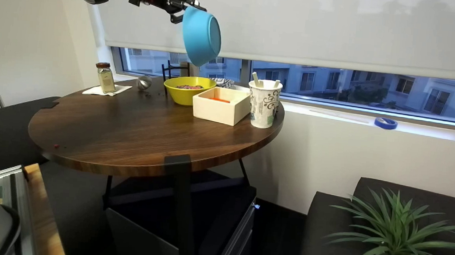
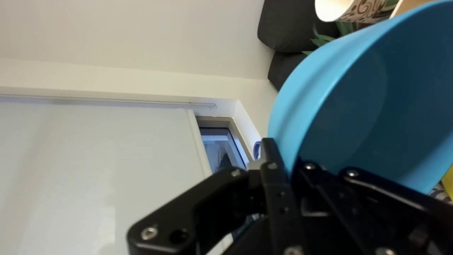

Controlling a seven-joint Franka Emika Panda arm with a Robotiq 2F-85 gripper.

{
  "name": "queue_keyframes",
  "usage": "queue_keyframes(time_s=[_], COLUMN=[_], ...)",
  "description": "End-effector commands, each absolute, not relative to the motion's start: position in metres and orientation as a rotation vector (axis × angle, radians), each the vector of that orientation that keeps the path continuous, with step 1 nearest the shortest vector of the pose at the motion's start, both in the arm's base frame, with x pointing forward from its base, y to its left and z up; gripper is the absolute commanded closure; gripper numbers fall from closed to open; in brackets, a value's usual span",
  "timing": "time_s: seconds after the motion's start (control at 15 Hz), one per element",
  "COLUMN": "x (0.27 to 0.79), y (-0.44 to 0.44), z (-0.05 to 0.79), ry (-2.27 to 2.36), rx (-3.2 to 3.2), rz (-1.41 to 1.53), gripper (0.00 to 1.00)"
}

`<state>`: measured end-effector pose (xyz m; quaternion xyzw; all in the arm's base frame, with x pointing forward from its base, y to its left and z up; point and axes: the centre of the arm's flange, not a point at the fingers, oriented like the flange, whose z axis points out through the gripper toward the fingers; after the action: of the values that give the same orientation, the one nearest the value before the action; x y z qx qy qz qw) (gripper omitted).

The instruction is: Pour the cereal from the blue bowl into the yellow bowl

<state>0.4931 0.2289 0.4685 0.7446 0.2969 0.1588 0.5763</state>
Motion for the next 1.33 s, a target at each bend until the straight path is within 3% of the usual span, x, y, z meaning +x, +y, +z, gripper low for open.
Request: queue_keyframes(time_s=[0.0,0.6,1.27], x=[0.474,0.432,0.416], y=[0.207,0.087,-0.016], z=[0.511,0.605,0.534], ry=[0.64,0.615,0.782], rx=[1.951,2.475,3.018], rz=[0.317,0.314,0.323], gripper=[0.99,0.99,0.99])
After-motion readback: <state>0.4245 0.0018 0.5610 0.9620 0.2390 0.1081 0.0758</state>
